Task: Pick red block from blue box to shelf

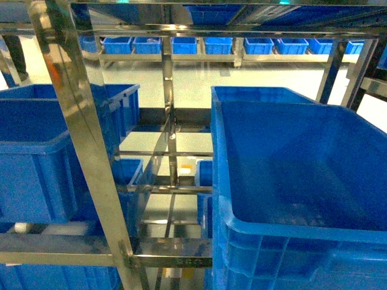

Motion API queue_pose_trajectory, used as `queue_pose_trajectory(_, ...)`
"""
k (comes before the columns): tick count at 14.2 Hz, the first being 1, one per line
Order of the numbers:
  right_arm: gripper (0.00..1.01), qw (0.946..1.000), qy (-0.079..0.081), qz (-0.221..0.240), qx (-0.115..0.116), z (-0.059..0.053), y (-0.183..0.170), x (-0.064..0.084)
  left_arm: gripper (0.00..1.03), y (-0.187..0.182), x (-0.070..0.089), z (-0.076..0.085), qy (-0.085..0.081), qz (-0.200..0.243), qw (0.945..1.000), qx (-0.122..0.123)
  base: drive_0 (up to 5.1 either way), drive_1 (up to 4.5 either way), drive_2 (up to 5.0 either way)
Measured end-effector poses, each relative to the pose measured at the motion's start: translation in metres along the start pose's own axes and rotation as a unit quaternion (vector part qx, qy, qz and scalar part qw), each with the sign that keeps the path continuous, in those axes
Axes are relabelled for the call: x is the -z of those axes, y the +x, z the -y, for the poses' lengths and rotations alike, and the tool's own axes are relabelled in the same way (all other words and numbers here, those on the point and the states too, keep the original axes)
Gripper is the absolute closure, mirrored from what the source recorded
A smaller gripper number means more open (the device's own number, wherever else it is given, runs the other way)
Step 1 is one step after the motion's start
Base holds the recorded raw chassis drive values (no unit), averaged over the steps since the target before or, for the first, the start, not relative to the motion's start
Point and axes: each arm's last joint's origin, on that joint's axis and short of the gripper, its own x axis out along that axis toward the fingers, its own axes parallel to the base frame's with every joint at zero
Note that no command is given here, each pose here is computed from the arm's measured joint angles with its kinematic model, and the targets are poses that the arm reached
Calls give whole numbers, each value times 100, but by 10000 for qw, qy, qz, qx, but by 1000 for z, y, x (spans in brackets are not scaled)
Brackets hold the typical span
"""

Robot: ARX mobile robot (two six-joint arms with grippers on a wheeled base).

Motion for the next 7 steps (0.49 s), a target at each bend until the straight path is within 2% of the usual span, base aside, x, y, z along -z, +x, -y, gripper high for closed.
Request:
queue_pose_trajectory(1, 72, 10000, 0, 0, 0, 0, 0, 0, 5, 0, 0, 0, 0, 0, 10000, -2, 0, 0, 0)
queue_pose_trajectory(2, 72, 9983, -188, -472, 291, -2, 1, 3, 5, 0, 0, 0, 0, 0, 10000, -2, 0, 0, 0)
queue_pose_trajectory(3, 72, 9955, -269, -770, 484, -4, 11, 1, 5, 0, 0, 0, 0, 0, 10000, -2, 0, 0, 0)
queue_pose_trajectory(4, 72, 9946, -223, -824, 591, -3, 21, -5, 5, 0, 0, 0, 0, 0, 10000, -4, 0, 0, 0)
queue_pose_trajectory(5, 72, 9947, -101, -835, 595, -3, 35, -12, 5, 0, 0, 0, 0, -10, 10000, 0, 0, 0, 0)
queue_pose_trajectory(6, 72, 9947, 23, -978, 303, -6, 58, -18, 5, 0, 0, 0, 0, -8, 10000, -4, 0, 0, 0)
queue_pose_trajectory(7, 72, 9941, 30, -1066, 192, -10, 77, -18, 5, 0, 0, 0, 0, -10, 10000, -2, 0, 0, 0)
